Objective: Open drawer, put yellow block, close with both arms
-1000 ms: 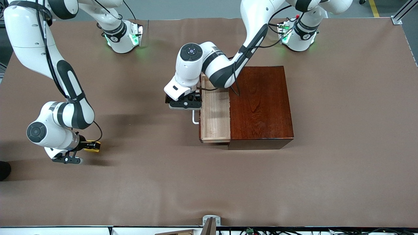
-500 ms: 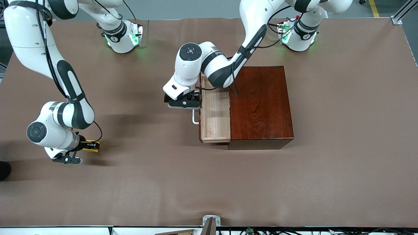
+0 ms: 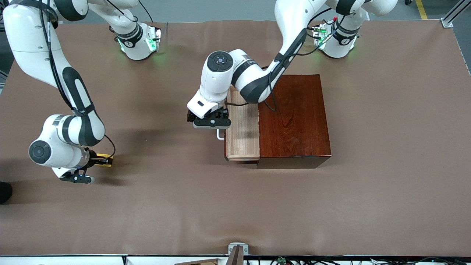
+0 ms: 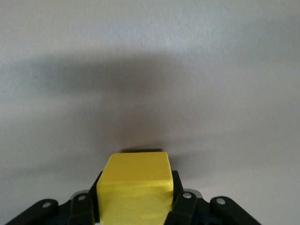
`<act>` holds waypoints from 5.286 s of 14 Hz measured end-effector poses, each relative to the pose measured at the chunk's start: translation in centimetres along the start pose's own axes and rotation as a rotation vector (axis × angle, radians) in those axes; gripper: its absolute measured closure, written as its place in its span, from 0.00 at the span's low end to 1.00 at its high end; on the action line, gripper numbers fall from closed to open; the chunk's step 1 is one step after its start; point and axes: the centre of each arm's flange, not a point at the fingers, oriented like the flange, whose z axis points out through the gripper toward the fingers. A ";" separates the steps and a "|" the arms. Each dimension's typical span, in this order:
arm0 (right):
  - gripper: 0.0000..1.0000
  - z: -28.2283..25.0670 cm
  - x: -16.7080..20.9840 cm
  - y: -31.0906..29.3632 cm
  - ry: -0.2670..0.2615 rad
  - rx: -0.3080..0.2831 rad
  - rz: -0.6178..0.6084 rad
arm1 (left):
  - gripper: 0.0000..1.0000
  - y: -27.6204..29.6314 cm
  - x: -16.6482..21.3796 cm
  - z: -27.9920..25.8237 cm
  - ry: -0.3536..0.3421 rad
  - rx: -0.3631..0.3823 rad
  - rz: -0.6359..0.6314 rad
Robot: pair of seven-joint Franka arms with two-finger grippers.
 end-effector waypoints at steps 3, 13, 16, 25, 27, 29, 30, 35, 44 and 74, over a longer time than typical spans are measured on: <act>0.44 -3.0 -0.1 -0.1 0.001 0.003 0.001 | 0.00 0.5 2.6 -7.3 -0.041 -0.087 -0.203; 0.44 -14.9 -3.0 -3.7 0.062 0.073 -0.039 | 0.00 -20.5 15.7 -31.4 -0.198 0.156 0.125; 0.44 -17.5 -4.2 -5.5 0.073 0.087 -0.069 | 0.00 -26.2 17.0 -34.7 -0.207 0.231 0.220; 0.44 -26.0 -9.0 -16.9 0.098 0.115 -0.392 | 0.00 -40.8 19.6 -39.8 -0.199 0.284 0.133; 0.44 -27.2 -10.5 -19.9 0.115 0.121 -0.475 | 0.00 -41.0 19.6 -39.9 -0.193 0.293 0.131; 0.44 -28.0 -12.2 -23.1 0.126 0.127 -0.559 | 0.00 -41.1 19.8 -39.8 -0.185 0.291 0.135; 0.44 -28.2 -13.2 -24.8 0.128 0.131 -0.597 | 0.00 -41.3 19.9 -39.8 -0.184 0.289 0.152; 0.44 -28.7 -16.6 -30.7 0.152 0.140 -0.847 | 0.00 -43.9 20.8 -40.6 -0.177 0.282 0.181; 0.44 -26.2 -18.9 -39.4 0.307 0.118 -1.301 | 0.00 -43.3 20.6 -40.2 -0.181 0.281 0.193; 0.44 -10.2 -25.2 -57.8 0.172 -0.135 -1.772 | 0.00 -43.5 20.6 -39.6 -0.192 0.282 0.192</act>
